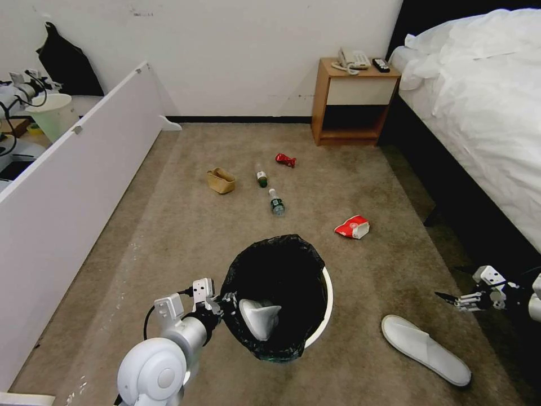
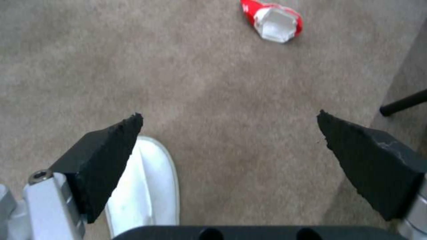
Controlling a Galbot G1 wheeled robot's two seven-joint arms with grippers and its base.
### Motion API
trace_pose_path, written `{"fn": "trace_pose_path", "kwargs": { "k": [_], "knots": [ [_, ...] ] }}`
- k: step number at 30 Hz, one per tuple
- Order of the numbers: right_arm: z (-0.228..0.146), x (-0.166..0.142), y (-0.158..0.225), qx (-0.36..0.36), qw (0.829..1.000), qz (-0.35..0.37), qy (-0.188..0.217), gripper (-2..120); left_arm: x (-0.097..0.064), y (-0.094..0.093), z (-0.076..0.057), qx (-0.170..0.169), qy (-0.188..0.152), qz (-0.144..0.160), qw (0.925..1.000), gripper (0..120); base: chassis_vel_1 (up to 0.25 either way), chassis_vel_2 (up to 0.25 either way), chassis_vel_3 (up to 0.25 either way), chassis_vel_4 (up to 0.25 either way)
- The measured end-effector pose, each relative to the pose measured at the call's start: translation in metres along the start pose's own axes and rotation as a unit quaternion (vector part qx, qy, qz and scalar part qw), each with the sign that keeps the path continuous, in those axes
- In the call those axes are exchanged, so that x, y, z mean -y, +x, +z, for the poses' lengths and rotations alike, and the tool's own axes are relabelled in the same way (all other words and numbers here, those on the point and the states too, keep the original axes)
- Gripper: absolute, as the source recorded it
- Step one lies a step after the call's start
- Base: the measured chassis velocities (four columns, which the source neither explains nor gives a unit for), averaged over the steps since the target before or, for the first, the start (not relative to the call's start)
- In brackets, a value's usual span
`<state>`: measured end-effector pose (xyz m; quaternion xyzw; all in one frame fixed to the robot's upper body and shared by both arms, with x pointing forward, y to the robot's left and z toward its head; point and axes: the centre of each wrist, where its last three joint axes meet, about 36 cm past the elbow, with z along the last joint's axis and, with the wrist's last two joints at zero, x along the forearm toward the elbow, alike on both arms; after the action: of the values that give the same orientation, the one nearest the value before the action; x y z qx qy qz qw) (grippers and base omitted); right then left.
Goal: Pick up the trash bin, then pick up the garbage from the floor and place it into the trash bin.
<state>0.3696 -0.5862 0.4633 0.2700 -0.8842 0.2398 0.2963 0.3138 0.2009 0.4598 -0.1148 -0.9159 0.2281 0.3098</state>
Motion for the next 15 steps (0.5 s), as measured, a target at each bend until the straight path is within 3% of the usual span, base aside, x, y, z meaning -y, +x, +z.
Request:
{"fn": "trace_pose_path", "kwargs": {
  "k": [15],
  "knots": [
    [0.0076, 0.0080, 0.0014, -0.033, 0.999, -0.019, -0.003, 100, 0.0007, -0.0045, 0.0039, 0.000, 0.006, -0.001, 1.0000, 2, 0.000, 0.000, 0.000, 0.000]
  ]
}}
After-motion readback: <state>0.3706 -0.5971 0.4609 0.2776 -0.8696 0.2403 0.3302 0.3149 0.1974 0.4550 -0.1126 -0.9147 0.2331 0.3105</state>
